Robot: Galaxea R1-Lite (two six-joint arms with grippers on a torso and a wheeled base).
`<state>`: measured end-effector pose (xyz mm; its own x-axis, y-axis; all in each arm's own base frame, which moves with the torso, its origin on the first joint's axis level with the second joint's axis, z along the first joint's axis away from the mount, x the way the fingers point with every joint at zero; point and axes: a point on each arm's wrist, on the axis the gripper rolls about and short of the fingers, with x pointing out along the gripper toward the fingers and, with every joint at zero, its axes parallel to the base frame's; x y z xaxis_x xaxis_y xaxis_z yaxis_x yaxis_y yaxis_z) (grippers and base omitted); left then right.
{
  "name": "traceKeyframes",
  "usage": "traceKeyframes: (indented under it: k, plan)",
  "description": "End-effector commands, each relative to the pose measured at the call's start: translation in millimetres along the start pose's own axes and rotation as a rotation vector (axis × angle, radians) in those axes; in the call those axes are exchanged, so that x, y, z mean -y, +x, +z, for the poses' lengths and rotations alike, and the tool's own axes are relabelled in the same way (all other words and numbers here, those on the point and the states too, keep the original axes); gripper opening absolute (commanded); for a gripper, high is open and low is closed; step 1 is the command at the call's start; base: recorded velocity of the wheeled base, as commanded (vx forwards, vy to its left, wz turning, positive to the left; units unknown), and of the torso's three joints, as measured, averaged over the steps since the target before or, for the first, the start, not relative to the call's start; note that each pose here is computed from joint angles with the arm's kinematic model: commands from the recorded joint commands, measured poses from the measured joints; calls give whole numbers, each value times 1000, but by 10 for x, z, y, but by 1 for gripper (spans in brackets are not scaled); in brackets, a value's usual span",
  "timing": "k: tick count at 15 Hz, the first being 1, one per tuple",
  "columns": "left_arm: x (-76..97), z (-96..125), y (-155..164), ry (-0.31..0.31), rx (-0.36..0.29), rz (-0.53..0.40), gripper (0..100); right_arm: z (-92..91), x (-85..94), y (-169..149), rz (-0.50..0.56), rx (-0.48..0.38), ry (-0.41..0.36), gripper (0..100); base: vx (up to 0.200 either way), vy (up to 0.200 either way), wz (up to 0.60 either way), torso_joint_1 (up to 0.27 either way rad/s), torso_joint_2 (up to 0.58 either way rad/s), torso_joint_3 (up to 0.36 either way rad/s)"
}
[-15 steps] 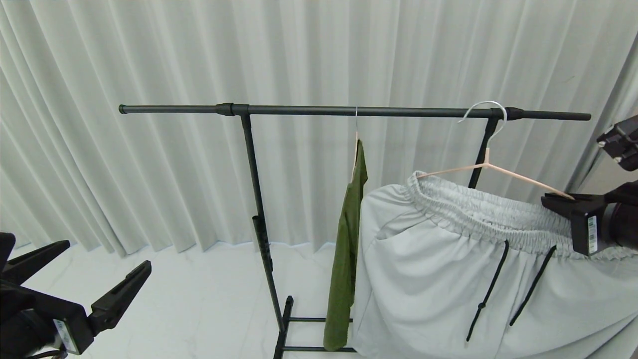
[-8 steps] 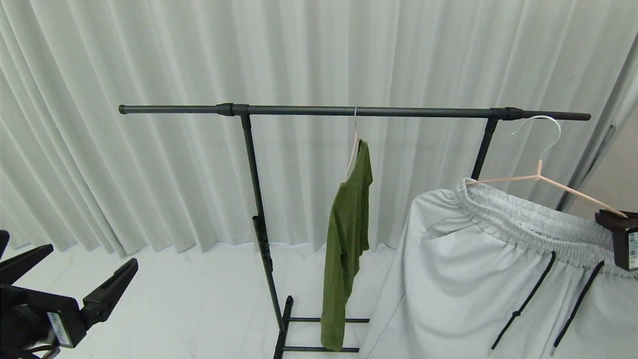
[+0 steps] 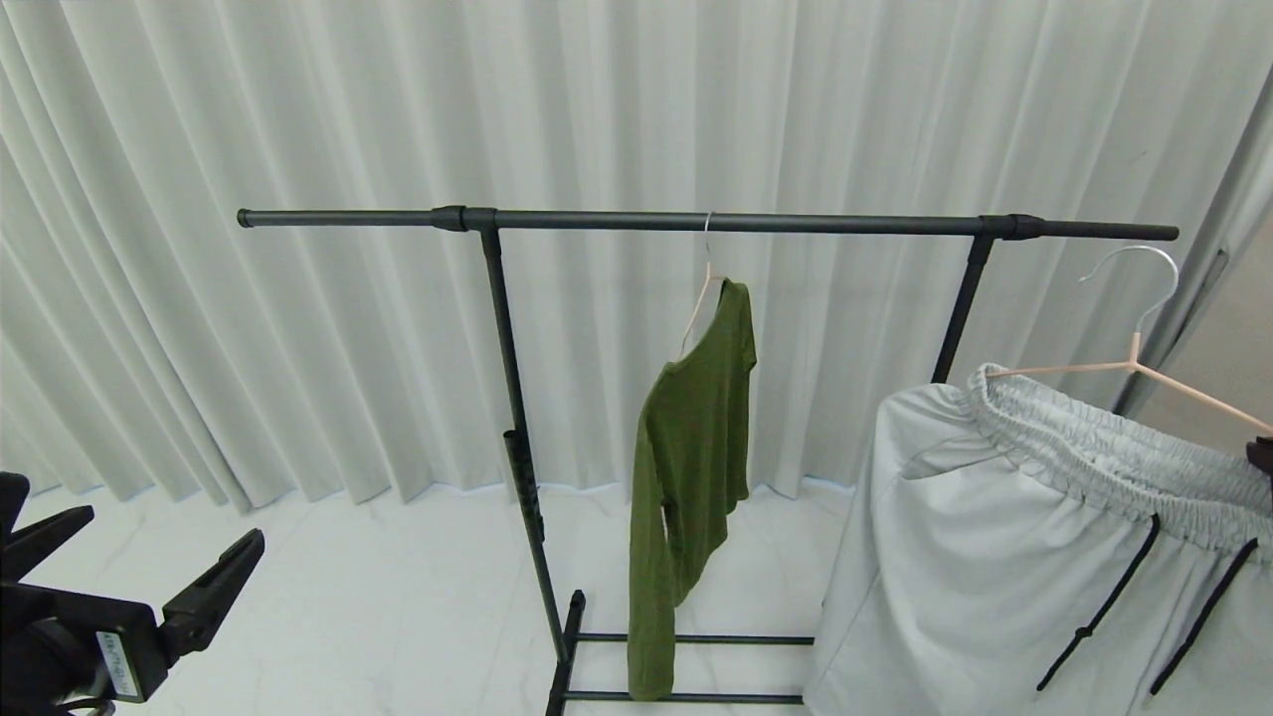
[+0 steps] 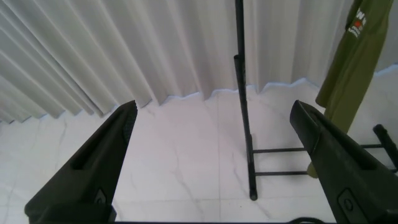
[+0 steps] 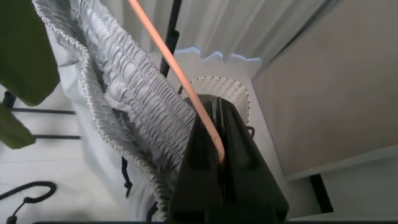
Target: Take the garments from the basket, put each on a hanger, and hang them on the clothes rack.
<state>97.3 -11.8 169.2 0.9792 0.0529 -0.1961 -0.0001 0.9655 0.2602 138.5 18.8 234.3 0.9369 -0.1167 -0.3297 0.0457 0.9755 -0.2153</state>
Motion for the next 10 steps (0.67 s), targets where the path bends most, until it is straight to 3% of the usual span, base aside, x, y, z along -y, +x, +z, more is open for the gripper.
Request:
traceKeyframes:
  k: [1, 3, 10]
  plan:
    - [-1, 10, 10, 0, 0, 1, 100, 0, -1, 6, -1, -1, 0, 0, 0, 0, 0, 0, 0, 0]
    - [-1, 11, 7, -2, 1, 1, 100, 2, 1, 2, -1, 2, 2, 0, 0, 0, 0, 0, 0, 0]
    - [0, 15, -5, -1, 8, -3, 100, 9, 7, -15, -2, 10, 3, 0, 200, 0, 0, 3, 6, 1]
